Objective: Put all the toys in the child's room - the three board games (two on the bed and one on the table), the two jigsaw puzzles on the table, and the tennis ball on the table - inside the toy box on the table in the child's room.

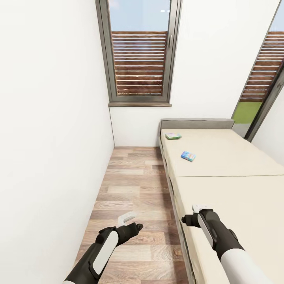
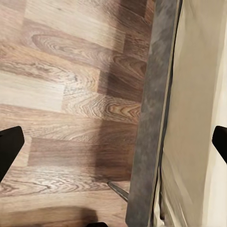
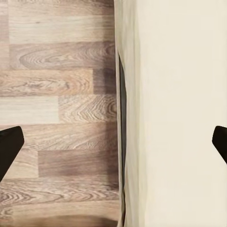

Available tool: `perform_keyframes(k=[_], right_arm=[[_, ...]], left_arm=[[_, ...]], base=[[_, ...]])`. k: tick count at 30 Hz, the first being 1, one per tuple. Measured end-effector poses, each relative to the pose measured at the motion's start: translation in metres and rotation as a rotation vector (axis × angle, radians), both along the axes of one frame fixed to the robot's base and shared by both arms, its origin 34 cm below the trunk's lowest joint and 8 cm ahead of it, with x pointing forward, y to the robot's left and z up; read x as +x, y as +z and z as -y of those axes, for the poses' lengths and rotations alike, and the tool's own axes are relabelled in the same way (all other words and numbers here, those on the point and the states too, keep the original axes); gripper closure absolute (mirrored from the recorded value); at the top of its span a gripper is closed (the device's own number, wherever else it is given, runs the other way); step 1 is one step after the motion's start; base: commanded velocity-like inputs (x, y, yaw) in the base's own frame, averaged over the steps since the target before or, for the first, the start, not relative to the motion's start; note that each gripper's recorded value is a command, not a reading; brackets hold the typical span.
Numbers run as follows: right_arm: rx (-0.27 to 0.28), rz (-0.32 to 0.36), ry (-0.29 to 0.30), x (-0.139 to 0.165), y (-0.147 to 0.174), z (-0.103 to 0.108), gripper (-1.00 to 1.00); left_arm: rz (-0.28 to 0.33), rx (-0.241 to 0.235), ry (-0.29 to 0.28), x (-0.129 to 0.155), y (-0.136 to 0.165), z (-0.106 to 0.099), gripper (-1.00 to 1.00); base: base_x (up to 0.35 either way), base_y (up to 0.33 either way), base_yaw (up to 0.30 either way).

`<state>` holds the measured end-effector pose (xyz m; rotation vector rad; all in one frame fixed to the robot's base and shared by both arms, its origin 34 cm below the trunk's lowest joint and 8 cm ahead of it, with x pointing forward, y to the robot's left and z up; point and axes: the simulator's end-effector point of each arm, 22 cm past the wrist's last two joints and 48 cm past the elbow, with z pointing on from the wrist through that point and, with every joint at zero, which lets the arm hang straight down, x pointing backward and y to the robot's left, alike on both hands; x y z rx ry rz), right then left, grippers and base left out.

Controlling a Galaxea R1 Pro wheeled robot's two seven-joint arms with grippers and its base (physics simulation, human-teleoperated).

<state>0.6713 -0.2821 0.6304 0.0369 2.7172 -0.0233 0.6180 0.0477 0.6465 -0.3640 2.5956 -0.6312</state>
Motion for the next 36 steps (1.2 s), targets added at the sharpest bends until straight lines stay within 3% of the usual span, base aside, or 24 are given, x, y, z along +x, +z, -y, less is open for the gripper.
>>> perform_keyframes(k=[16, 36], right_arm=[[0.0, 0.001, -0.001, 0.0001, 0.0, 0.0005, -1.0], [0.0, 0.001, -0.001, 0.0001, 0.0001, 0.0006, -1.0]], left_arm=[[0.0, 0.0, -0.001, 0.0, 0.0, 0.0001, -1.0], [0.0, 0.001, 0.0, -0.0001, -0.0001, -0.0001, -1.0]], base=[[0.0, 0.126, 0.0], [0.0, 0.026, 0.0]])
